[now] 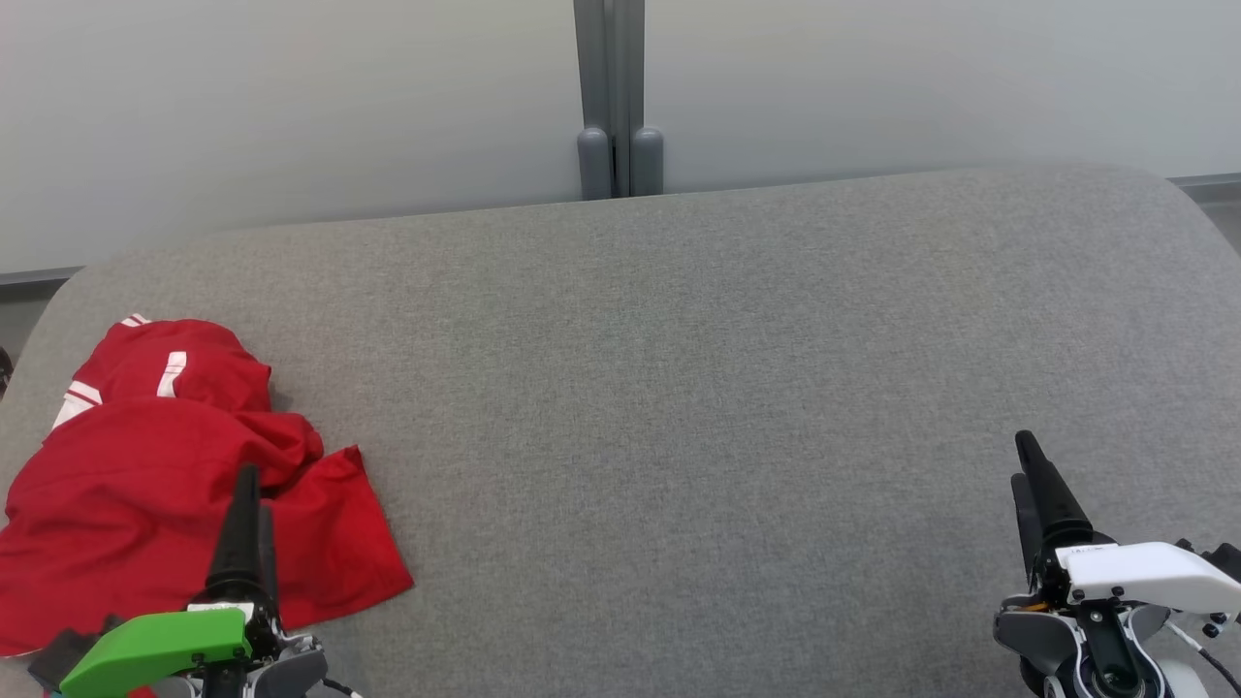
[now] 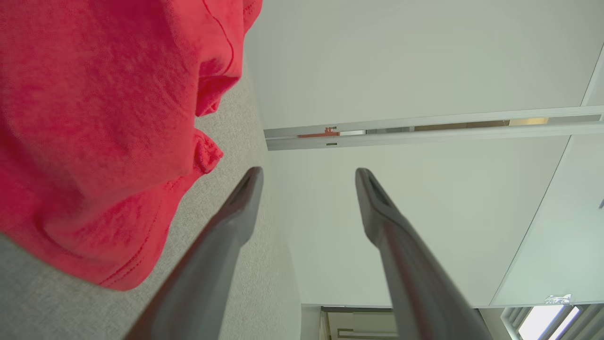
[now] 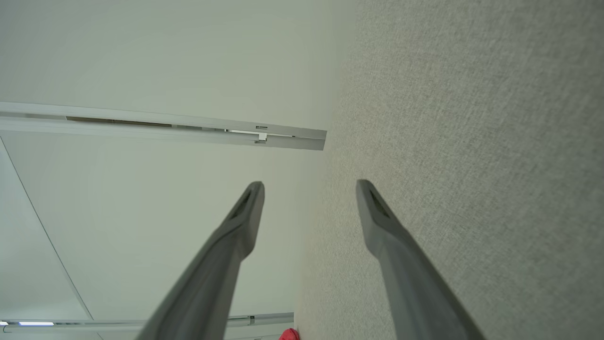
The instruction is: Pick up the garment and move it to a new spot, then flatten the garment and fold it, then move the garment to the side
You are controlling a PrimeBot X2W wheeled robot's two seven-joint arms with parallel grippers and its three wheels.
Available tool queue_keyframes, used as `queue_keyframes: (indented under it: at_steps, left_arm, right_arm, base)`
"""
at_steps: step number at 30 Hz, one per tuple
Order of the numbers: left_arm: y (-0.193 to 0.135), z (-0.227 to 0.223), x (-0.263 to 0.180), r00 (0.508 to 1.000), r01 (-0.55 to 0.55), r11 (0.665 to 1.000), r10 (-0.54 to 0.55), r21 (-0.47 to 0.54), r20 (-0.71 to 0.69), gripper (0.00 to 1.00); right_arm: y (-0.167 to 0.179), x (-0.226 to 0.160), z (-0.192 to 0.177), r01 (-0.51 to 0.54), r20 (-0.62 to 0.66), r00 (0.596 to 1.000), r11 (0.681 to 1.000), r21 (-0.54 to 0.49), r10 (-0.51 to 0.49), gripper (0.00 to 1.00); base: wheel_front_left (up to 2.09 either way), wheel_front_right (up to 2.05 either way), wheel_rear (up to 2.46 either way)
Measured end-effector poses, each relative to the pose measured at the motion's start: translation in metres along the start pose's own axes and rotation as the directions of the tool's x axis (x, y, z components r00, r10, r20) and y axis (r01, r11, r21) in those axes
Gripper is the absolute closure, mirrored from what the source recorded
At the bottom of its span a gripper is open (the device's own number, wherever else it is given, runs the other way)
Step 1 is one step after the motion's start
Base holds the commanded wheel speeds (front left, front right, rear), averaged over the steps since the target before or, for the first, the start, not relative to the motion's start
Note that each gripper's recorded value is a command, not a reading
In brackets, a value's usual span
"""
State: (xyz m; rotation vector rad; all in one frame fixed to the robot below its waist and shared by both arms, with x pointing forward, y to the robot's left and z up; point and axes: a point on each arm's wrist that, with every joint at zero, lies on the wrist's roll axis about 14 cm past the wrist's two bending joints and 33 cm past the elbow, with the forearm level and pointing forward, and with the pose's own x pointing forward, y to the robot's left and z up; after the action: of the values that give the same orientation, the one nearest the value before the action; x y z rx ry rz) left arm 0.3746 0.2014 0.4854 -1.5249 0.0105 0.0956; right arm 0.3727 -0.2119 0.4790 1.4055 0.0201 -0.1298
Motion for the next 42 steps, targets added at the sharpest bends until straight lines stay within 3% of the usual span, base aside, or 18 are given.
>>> queue_keyframes:
  at_steps: [9, 12, 21, 23, 28, 40, 42]
  left_arm:
    - [-0.015, 0.007, 0.002, 0.998, 0.041, 0.992, -0.046, 0.123, 0.031, 0.0]
    - [-0.022, 0.014, 0.002, 0.996, 0.059, 0.983, -0.07, 0.174, 0.057, 0.0]
    - [-0.039, 0.014, 0.002, 0.99, 0.097, 0.937, -0.124, 0.335, 0.061, 0.0]
    - [-0.036, 0.007, 0.0, 0.993, 0.087, 0.911, -0.112, 0.402, 0.04, 0.0]
    - [-0.044, -0.009, -0.001, 0.991, 0.117, 0.84, -0.136, 0.53, -0.003, 0.0]
    - [-0.047, -0.04, -0.008, 0.987, 0.151, 0.658, -0.139, 0.738, -0.078, 0.0]
    - [-0.046, -0.047, -0.009, 0.985, 0.163, 0.609, -0.142, 0.776, -0.096, 0.0]
  right_arm:
    - [0.022, 0.003, 0.012, -0.053, 0.04, 0.997, 0.973, -0.226, 0.064, 0.0]
    - [0.035, 0.004, 0.014, -0.087, 0.046, 0.993, 0.947, -0.31, 0.106, 0.0]
    - [0.07, 0.004, 0.005, -0.173, 0.015, 0.976, 0.821, -0.544, 0.216, 0.0]
    - [0.075, 0.003, -0.005, -0.195, -0.019, 0.973, 0.773, -0.604, 0.23, 0.0]
    - [0.084, 0.002, -0.014, -0.22, -0.047, 0.964, 0.686, -0.694, 0.261, 0.0]
    - [0.096, -0.003, -0.028, -0.251, -0.098, 0.946, 0.507, -0.825, 0.309, 0.0]
    - [0.095, -0.004, -0.03, -0.25, -0.106, 0.945, 0.477, -0.843, 0.309, 0.0]
  base:
    - [0.0, 0.0, 0.0]
    - [0.0, 0.0, 0.0]
    - [0.0, 0.0, 0.0]
    - [0.0, 0.0, 0.0]
    - [0.0, 0.0, 0.0]
    - [0.0, 0.0, 0.0]
    - [0.0, 0.0, 0.0]
